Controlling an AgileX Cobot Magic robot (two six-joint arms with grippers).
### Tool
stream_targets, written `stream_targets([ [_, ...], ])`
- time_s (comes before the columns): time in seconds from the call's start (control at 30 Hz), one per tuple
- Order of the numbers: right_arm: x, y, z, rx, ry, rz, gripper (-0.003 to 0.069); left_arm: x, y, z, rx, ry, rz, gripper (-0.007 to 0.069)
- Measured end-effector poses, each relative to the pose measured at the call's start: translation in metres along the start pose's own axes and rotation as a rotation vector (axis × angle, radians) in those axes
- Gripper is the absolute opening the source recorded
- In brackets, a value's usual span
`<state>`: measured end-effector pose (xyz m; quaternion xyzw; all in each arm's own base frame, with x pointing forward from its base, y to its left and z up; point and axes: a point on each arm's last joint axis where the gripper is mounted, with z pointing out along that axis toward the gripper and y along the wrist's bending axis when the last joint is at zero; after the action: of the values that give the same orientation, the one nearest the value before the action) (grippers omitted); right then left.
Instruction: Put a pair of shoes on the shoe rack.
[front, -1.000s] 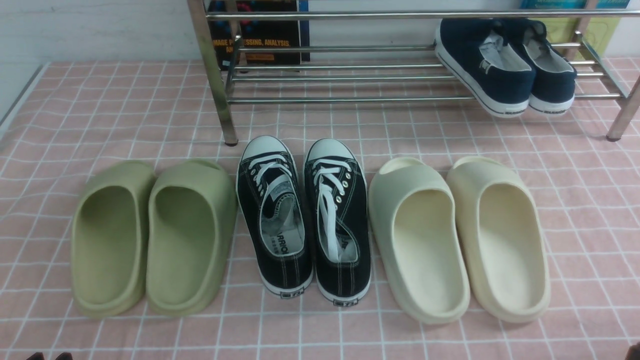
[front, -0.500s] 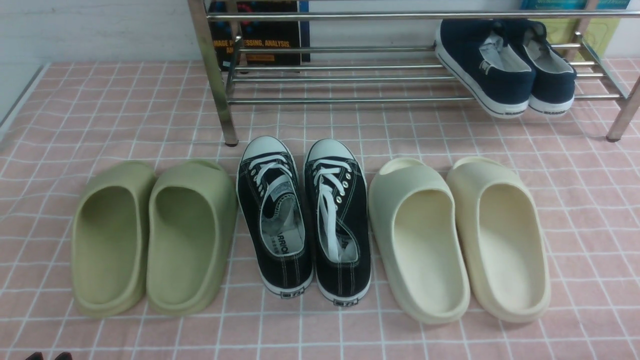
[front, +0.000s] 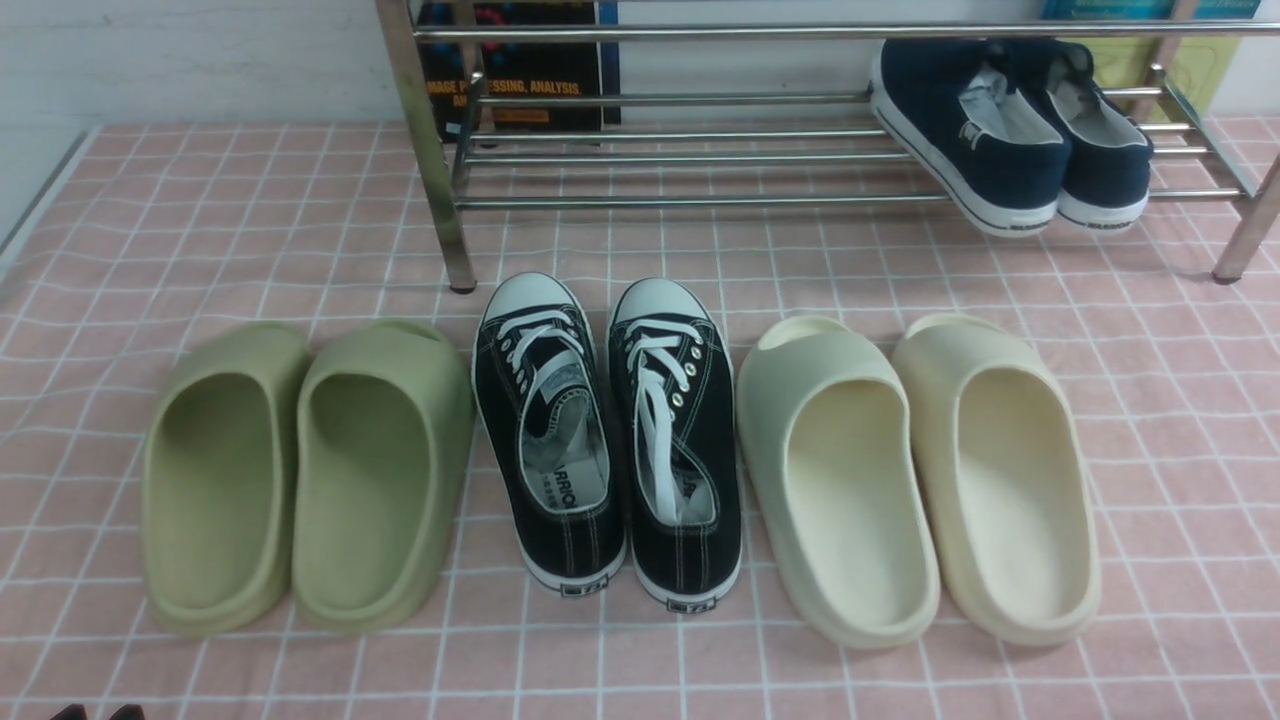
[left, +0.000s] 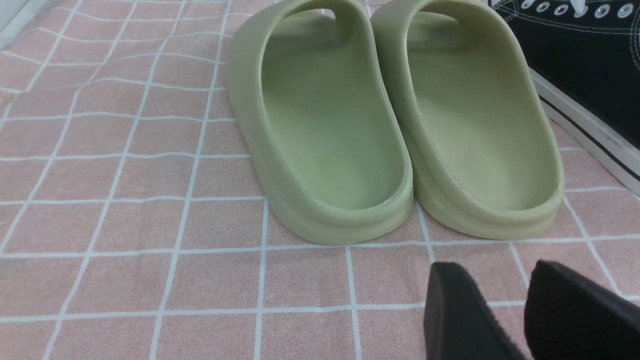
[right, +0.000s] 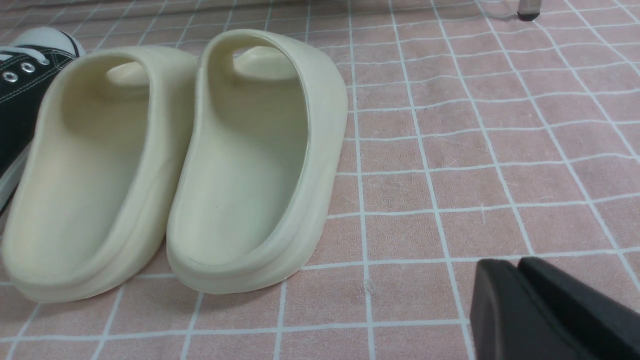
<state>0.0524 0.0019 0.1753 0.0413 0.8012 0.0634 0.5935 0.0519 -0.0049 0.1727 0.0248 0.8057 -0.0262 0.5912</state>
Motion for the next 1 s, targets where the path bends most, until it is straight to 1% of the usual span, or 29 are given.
stream_targets([
  [0.37,0.0,0.0,0.0,0.0,0.0,0.001,0.0051,0.0,0.0,0.0,0.0,0.0,0.0,0.0239],
  [1.0,0.0,-0.0001,0.0,0.001,0.0,0.01,0.008,0.0,0.0,0.0,0.0,0.0,0.0,0.0239],
])
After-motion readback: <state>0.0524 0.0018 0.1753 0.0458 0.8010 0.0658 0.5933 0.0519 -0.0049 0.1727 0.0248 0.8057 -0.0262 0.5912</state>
